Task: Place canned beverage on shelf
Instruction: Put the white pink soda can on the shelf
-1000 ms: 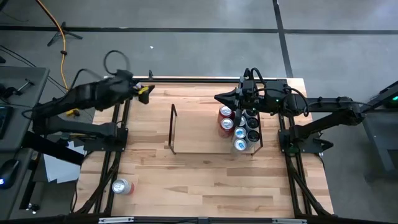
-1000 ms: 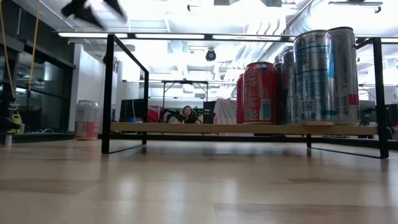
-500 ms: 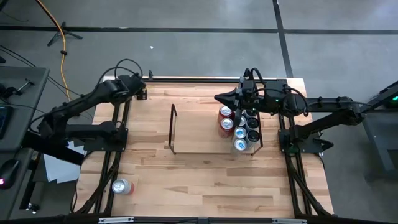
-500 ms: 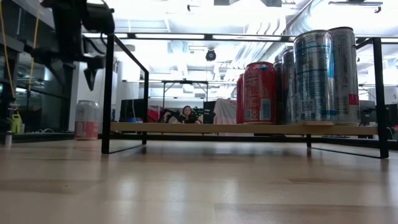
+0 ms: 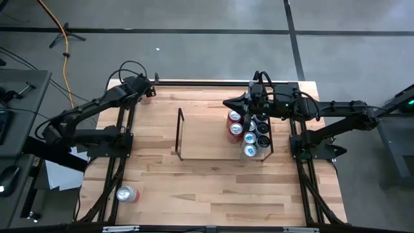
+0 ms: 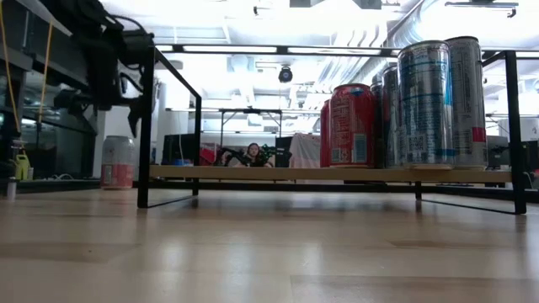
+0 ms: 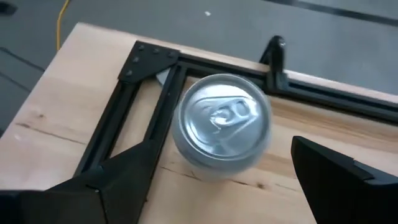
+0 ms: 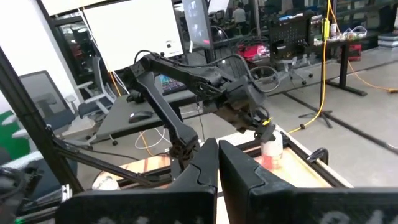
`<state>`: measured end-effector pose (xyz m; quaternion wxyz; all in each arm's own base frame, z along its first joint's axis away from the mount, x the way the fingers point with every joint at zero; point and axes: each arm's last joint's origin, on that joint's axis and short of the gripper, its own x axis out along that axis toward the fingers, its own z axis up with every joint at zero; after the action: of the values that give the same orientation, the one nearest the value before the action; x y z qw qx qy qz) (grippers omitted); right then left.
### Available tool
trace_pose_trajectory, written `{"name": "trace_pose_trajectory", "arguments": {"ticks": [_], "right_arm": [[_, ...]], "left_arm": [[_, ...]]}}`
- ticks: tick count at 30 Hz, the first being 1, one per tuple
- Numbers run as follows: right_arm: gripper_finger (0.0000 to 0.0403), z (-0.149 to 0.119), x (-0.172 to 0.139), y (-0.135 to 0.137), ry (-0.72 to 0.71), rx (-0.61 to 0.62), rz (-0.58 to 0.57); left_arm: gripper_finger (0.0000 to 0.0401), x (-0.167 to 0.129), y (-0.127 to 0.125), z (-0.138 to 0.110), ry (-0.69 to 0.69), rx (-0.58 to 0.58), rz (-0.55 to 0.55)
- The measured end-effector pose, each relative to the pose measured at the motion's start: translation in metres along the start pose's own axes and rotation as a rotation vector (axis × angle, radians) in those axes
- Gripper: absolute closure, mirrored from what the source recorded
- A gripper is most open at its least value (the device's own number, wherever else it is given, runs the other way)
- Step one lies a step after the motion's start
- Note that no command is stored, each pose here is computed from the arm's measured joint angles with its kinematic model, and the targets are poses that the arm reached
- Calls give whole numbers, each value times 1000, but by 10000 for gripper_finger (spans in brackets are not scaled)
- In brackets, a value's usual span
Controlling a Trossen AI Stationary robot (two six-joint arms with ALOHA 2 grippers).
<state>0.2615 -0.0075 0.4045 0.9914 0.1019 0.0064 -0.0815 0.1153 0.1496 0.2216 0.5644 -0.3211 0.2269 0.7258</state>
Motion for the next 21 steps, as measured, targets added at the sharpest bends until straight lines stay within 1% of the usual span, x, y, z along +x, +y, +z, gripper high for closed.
{"name": "trace_pose_trajectory", "arguments": {"ticks": [2, 9, 16, 19, 21], "right_arm": [[402, -1, 0, 0, 7, 21, -2], [402, -5, 0, -1, 49, 31, -12], [402, -6, 0, -1, 60, 56, -15], [402, -6, 0, -1, 61, 56, -15], [402, -6, 0, -1, 61, 56, -15]], "left_arm": [[66, 7, -1, -1, 8, -8, 21], [66, 24, -12, 2, -1, -4, 15], [68, 34, -15, -2, 49, -5, 31], [79, 38, -15, -3, 61, 6, 43], [94, 41, -15, -4, 74, 17, 55]]}}
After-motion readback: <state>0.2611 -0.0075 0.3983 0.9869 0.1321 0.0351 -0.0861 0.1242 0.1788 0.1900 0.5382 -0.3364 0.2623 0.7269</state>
